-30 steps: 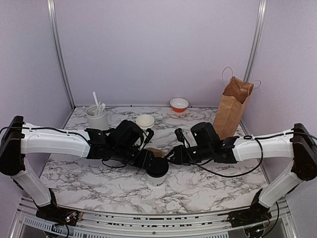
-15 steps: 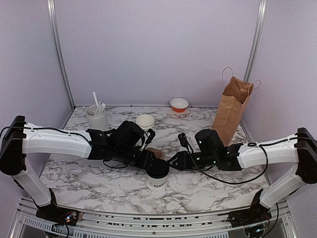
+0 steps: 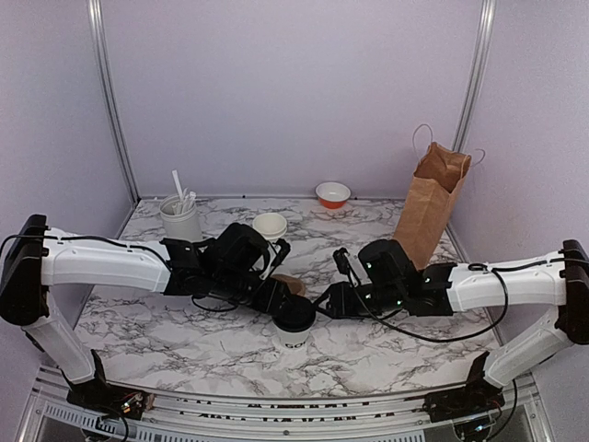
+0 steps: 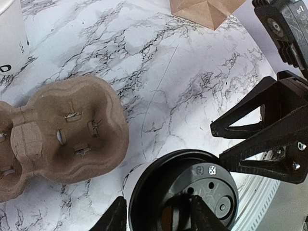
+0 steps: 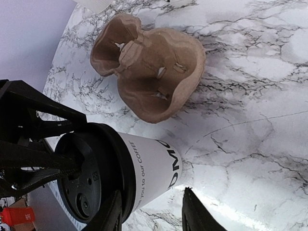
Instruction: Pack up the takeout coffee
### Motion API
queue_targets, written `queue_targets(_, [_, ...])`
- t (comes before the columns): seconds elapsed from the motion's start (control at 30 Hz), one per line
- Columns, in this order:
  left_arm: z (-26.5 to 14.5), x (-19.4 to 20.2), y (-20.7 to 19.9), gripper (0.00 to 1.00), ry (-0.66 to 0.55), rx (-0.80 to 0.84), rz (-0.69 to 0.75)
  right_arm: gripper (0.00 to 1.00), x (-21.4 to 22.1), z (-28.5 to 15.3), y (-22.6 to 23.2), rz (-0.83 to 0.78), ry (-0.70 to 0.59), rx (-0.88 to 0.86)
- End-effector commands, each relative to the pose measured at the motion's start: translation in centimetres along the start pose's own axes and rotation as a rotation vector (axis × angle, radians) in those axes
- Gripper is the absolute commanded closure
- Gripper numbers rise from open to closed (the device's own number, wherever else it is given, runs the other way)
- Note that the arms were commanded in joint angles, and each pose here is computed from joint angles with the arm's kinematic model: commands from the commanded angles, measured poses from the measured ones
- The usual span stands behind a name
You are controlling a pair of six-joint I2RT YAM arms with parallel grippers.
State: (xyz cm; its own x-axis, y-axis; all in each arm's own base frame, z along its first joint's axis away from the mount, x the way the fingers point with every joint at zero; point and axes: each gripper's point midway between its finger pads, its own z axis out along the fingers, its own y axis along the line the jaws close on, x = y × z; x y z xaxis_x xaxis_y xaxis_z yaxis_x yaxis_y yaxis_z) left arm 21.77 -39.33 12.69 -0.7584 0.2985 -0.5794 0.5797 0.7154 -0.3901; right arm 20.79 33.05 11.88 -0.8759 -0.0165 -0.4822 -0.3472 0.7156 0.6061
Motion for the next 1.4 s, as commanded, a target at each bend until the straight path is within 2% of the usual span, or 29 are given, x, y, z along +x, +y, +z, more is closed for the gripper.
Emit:
queue_targets(0.0, [-0.7,-0.8,0.0,0.54,0.001,-0.021,0.041,0.59,-1.9,-1.4,0.7,-0.021,-0.05,0.054])
queue_targets(0.27, [-2.4,-2.9,-0.9,0.52,-0.051,-0.015,0.064,0.59,-3.3,-2.1,1.4,-0.044,-0.096,0.056])
queue_targets(0.47, [-4.5,-3.5,-0.3,0.52,-0.092,-0.026,0.003,0.55,-3.7,-2.1,2.7,-0.143,-0.08,0.028])
queue_targets(0.63, [-5.4,-1.5,0.3,0.52,-0.064,0.003,-0.087,0.5,-3.4,-1.3,4.4,-0.24,-0.02,-0.034])
queue_targets(0.9, [-5.0,2.5,0.7,0.51,0.015,0.07,-0.189,0.44,-3.5,-0.2,4.0,-0.325,0.027,0.016])
queue_targets(1.37, [-3.2,3.5,0.0,0.51,0.059,0.125,-0.216,0.41,-2.1,1.2,2.7,-0.307,0.079,0.035])
